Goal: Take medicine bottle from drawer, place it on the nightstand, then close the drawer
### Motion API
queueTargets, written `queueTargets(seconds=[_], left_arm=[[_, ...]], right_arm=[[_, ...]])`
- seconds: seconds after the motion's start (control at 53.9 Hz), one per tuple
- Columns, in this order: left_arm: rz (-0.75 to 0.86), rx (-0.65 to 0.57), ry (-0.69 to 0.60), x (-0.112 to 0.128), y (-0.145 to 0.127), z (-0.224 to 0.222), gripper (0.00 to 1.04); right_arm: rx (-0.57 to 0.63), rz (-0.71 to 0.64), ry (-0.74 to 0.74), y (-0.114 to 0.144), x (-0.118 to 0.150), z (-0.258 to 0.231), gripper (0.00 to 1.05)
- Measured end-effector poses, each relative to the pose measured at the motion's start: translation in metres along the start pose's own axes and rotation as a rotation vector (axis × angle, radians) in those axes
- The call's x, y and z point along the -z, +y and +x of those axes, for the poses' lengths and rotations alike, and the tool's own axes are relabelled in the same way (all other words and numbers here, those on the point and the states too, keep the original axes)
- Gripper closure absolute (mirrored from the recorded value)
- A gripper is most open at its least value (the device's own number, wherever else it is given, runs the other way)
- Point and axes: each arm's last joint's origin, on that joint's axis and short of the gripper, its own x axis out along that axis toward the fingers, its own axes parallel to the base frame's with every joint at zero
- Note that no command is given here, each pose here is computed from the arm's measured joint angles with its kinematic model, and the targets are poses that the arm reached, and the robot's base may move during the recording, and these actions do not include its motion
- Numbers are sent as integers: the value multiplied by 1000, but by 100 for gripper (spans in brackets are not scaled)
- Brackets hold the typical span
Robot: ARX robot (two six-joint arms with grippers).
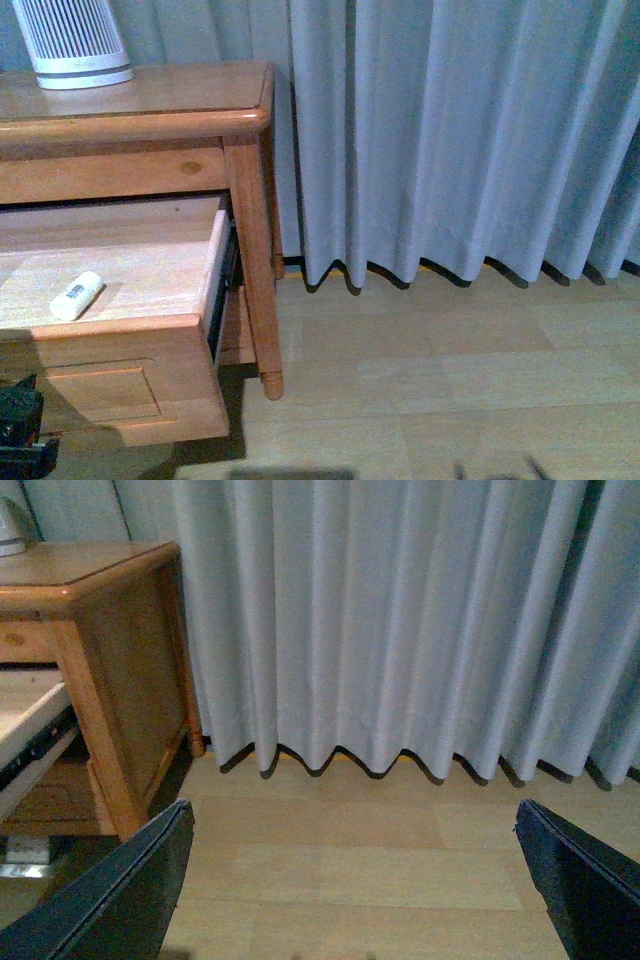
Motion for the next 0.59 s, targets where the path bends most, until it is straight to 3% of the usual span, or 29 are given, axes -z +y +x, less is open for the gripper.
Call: queueTargets(seconds=[0.093,0.464,0.594], left_arm=[[9,8,-31,-19,6,-15,5],[37,-54,-152,-87,55,-105,7],[17,-110,-204,-93,61,-142,7]], right_arm=[[0,0,0,0,0,0,7],[0,0,0,0,0,0,7],[0,0,0,0,0,0,7]])
